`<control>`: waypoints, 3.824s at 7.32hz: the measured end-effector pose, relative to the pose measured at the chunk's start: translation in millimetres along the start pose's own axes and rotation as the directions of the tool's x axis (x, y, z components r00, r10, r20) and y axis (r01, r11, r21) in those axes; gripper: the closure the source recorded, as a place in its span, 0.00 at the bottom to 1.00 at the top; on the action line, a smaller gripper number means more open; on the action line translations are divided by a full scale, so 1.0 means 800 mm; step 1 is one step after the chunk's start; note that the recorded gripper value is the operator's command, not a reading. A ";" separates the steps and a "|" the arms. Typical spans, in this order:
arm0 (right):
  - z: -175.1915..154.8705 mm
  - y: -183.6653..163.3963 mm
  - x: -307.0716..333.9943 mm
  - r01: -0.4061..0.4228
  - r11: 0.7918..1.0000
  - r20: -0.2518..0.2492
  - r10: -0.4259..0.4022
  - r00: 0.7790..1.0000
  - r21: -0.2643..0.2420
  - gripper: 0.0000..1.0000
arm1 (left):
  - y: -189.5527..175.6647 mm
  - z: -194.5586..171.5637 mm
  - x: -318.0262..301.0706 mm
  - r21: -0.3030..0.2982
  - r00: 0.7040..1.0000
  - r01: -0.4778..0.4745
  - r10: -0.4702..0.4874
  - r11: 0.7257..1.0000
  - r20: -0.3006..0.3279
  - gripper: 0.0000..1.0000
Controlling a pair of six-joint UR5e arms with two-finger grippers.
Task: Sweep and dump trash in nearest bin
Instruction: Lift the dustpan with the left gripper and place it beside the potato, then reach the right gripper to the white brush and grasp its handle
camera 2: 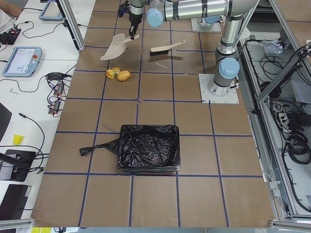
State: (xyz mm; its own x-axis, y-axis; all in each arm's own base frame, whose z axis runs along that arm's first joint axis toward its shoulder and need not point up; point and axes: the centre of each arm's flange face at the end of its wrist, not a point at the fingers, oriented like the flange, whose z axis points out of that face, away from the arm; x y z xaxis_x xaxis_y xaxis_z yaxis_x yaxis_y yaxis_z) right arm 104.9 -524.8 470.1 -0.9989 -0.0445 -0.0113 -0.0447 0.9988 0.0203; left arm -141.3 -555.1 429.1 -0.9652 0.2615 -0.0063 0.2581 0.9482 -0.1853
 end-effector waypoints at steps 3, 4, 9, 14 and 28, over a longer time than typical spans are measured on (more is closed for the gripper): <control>-0.001 0.000 0.000 0.000 1.000 0.000 0.000 1.000 0.002 0.00 | 0.030 -0.018 -0.133 -0.037 0.988 -0.155 0.156 0.987 0.016 0.93; 0.000 0.000 0.000 0.000 1.000 0.000 0.000 1.000 0.000 0.00 | 0.046 -0.019 -0.190 -0.046 0.974 -0.223 0.224 0.974 0.019 0.93; 0.040 0.016 -0.043 -0.009 0.999 0.050 0.011 0.999 -0.054 0.04 | 0.135 0.032 -0.373 -0.042 0.840 -0.540 0.536 0.841 -0.080 0.93; 0.144 0.163 -0.293 0.340 0.928 0.063 -0.334 0.940 -0.154 0.08 | 0.176 0.099 -0.417 0.051 0.675 -0.719 0.714 0.693 -0.184 0.93; 0.318 0.262 -0.360 0.453 0.876 0.043 -0.453 0.891 -0.167 0.92 | 0.131 0.200 -0.452 0.162 0.602 -0.760 0.776 0.629 -0.191 0.92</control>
State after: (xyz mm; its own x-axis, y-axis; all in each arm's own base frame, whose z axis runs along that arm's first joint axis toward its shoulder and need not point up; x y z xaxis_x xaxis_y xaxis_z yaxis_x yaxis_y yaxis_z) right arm 385.6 -297.1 223.1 -0.8690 -0.4908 -0.0626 -0.4936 0.8510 0.1794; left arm 228.0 -578.9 255.1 -0.3723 0.9273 0.0398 0.8892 0.3686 -0.2711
